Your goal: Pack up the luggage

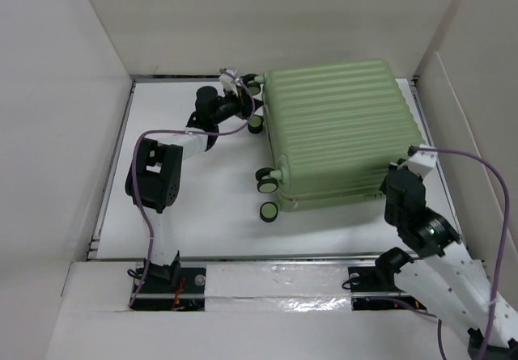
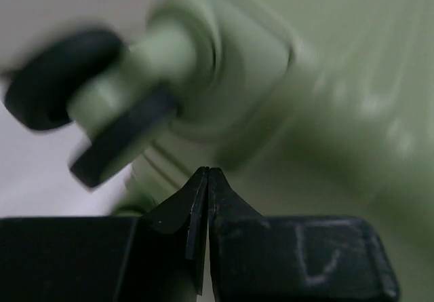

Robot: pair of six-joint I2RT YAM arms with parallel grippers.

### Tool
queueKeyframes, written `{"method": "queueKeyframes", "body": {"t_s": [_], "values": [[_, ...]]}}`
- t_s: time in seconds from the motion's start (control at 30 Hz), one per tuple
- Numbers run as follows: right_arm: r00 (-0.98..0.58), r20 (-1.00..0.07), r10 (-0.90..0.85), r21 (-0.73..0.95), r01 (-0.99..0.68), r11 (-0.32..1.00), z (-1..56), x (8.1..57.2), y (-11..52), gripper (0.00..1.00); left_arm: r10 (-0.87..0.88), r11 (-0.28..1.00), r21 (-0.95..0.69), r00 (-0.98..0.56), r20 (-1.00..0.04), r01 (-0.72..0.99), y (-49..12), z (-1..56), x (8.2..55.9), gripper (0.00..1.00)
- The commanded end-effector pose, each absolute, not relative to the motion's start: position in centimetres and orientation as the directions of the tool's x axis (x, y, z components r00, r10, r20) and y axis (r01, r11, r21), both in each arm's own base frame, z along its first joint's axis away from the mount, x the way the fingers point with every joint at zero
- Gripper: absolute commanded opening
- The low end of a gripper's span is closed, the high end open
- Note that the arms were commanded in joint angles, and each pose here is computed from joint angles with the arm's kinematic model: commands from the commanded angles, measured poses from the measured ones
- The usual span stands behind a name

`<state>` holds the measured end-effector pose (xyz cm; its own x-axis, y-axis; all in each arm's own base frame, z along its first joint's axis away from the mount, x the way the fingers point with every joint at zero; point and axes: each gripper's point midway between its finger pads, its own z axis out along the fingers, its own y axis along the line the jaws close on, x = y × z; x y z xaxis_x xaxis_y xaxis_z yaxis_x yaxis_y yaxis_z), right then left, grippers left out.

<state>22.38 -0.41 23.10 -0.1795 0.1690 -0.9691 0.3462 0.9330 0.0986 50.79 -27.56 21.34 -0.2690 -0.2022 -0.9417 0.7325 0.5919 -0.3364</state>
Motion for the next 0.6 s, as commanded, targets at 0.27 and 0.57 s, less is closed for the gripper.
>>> {"method": "queueKeyframes", "body": {"t_s": [0.27,0.57], "values": [[-0.094,-0.992,0.083,0.089,-0.061,0.994,28.5,36.3,3.3,0.00,-0.254,0.493,-0.442,-0.362,-0.897,0.750,-27.9,19.1,43.7,0.00],[-0.042,-0.997,0.059,0.066,-0.186,0.980,31.8,31.9,4.2,0.43,-0.471,0.612,-0.516,-0.248,-0.846,0.599,-22.5,24.1,41.3,0.25]]}}
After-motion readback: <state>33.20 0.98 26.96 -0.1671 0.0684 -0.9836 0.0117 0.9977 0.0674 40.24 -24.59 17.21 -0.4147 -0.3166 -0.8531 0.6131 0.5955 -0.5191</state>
